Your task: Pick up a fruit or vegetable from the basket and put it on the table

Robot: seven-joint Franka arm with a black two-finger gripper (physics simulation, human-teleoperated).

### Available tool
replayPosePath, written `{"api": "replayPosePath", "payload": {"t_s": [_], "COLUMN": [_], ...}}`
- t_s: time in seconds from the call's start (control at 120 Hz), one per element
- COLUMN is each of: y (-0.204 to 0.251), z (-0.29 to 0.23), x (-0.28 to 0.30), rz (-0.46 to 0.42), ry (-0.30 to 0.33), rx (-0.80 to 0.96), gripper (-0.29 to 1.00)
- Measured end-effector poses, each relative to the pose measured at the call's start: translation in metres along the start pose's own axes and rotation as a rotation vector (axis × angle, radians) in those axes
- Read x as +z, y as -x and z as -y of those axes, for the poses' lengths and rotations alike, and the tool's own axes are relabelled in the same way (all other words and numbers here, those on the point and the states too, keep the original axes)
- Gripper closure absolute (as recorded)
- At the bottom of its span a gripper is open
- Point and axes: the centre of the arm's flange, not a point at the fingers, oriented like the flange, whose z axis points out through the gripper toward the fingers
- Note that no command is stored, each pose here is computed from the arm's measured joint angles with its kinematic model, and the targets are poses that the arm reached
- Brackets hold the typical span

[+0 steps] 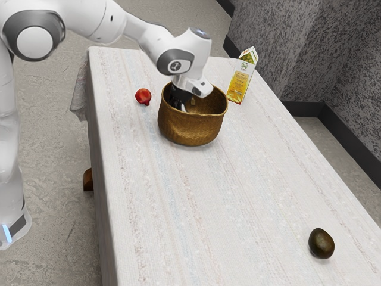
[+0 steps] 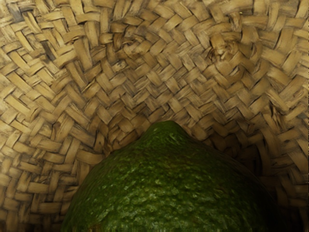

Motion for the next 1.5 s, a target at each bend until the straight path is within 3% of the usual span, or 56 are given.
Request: {"api": "replayPosePath", "payload": {"t_s": [0.1,0.233,0.533,0.675,0.917,1.108,1.283,1.5], "y": [0.003,0.006,0.012,0.000,-0.011,-0.020,-0.100,-0.152], "z": [0.003,0.006,0.020,0.027,-0.017,-0.050,-0.100,-0.154], "x": [-0.013,-0.034,-0.159,-0.210,-0.274,-0.274,-0.231,-0.172], "rz": [-0.026,-0.067,-0.260,-0.312,-0.387,-0.354,-0.319,-0.288], "ry": [-0.011,-0.027,-0.069,-0.088,-0.051,-0.030,0.001,0.059], "rx": [-0.008,-0.020,-0.059,-0.079,-0.017,0.039,0.122,0.202], "gripper": [0.58,0.67,0.66,0.66,0.65,0.65,0.66,0.67]}}
